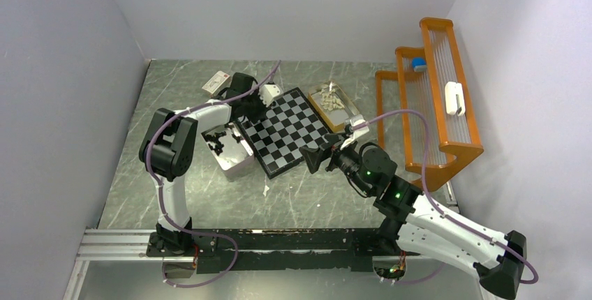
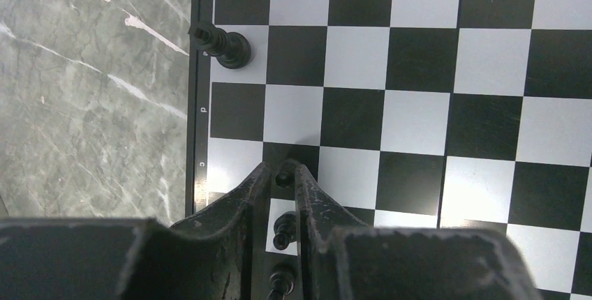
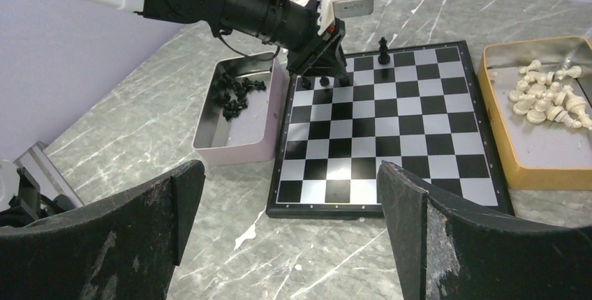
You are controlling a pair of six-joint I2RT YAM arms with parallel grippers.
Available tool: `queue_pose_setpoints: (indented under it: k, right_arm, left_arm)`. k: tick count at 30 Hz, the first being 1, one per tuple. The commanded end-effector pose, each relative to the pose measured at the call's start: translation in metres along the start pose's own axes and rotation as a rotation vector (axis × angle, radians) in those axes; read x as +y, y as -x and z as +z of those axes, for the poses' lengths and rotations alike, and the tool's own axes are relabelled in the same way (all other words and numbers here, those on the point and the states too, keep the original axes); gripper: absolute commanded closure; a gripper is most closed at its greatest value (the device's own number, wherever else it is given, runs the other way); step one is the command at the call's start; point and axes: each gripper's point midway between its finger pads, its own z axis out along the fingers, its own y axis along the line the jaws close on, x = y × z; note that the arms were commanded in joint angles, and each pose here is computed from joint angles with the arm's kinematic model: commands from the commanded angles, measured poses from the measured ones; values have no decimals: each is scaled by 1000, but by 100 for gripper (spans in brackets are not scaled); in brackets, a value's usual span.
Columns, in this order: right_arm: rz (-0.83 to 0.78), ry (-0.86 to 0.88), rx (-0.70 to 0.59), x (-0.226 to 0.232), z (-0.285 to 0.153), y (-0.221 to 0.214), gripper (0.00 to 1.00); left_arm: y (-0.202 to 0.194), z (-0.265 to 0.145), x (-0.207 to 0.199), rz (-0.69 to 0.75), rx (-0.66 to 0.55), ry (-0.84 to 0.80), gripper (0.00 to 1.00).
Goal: Set up the chess pieces on the board
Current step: Place the chess piece on the chessboard, then pick up the chess piece from the storage box.
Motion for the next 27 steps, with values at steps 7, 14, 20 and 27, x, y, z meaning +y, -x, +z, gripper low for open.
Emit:
queue_pose_setpoints:
  k: [7,14,20,27]
  right_arm:
    - [10,8,-46,4,1,18,0]
    - [23,16,-45,5,0,16,0]
    - [34,22,-50,5,-2,14,0]
    - [29,24,-53,5,-3,14,0]
  left_arm:
    - [40,-16,13,34,-71,25,70]
    - [70,-45,16,2,-146,53,66]
    - [68,-72,18,-47,-107,102,66]
    - [50,-125,32,-141,-100,335,69]
